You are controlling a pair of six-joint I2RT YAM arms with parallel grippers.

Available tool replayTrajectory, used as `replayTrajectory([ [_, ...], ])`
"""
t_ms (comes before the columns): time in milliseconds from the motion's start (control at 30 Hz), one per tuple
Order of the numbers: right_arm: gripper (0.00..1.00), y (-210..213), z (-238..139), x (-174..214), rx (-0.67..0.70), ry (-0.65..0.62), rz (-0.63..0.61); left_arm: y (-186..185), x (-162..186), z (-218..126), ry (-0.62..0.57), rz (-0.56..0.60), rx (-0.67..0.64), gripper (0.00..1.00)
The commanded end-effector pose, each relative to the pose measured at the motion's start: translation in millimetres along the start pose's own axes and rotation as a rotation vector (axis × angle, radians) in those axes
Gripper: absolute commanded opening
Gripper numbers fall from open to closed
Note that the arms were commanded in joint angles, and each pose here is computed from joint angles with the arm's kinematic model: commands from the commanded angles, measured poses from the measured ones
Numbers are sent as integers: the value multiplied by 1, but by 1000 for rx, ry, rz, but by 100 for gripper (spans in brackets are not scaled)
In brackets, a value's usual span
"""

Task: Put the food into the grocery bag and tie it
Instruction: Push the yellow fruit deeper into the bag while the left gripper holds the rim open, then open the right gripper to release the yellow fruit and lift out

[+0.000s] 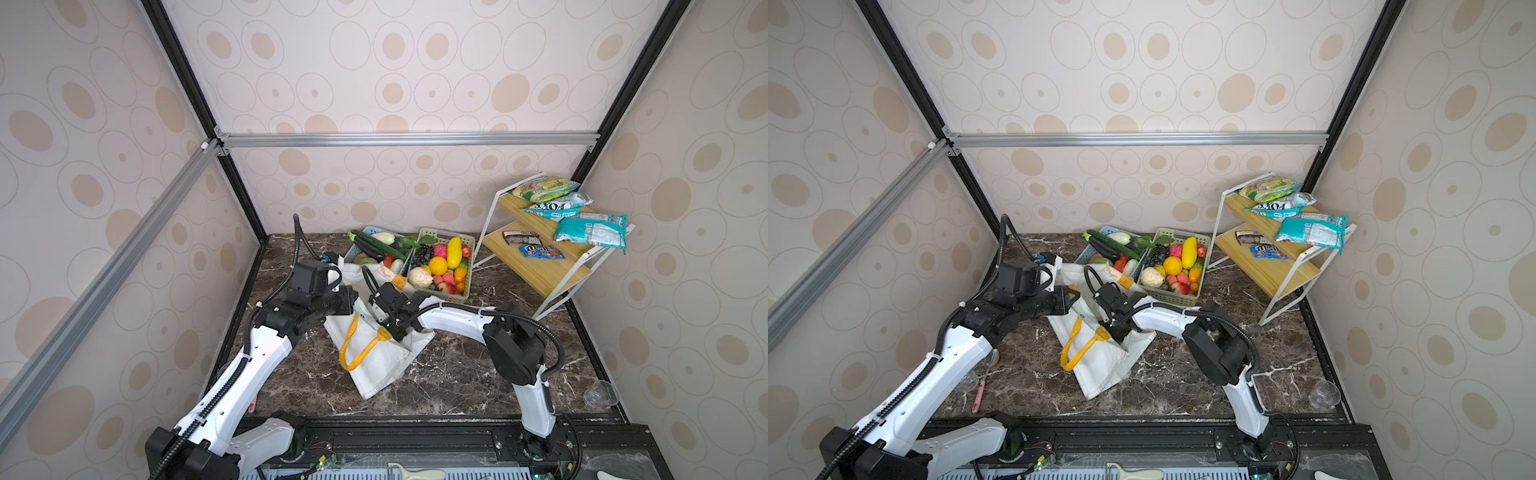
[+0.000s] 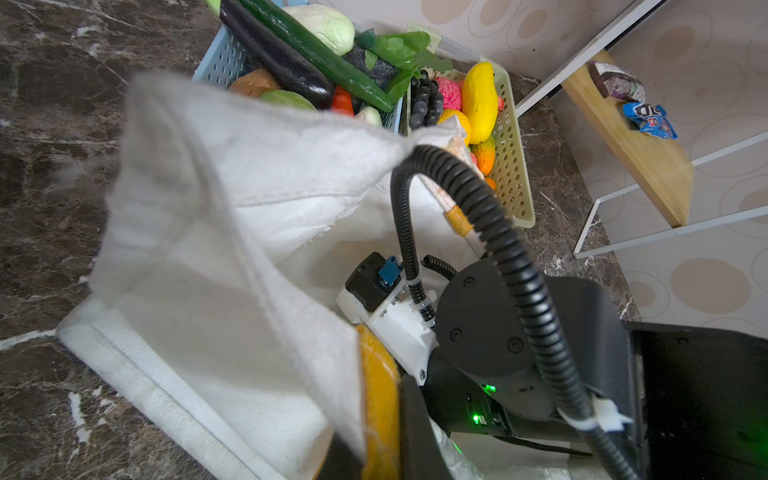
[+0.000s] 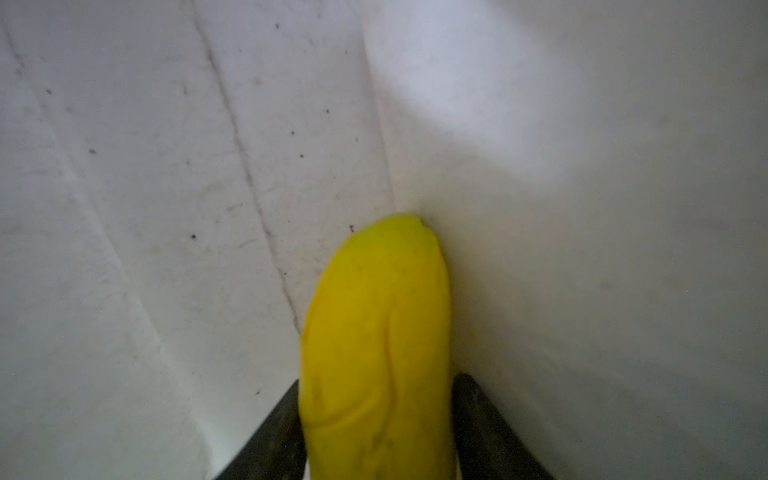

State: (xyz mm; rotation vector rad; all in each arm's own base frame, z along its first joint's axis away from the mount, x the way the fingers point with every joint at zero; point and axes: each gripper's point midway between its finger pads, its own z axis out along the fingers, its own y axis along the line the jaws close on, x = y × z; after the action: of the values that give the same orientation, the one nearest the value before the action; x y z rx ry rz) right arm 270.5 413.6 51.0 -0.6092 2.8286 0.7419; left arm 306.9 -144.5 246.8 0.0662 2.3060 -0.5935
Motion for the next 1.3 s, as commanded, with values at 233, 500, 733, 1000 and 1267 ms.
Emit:
replayTrajectory([
  [233,68,-7,-4,6,34,-14,21,-2,-32,-20,-152,9,26,0],
  [500,73,10,-36,-5,0,-72,-46,6,-27,-17,-146,-5,3,0],
  [733,75,29,-60,-11,-65,-118,-75,12,-25,-16,-143,-16,-15,0],
  [1000,82,44,-93,-20,-98,-192,-131,15,-20,-14,-134,-17,-23,0],
  [1267,82,53,-128,-32,-93,-286,-161,19,-16,-13,-129,-19,-33,0],
])
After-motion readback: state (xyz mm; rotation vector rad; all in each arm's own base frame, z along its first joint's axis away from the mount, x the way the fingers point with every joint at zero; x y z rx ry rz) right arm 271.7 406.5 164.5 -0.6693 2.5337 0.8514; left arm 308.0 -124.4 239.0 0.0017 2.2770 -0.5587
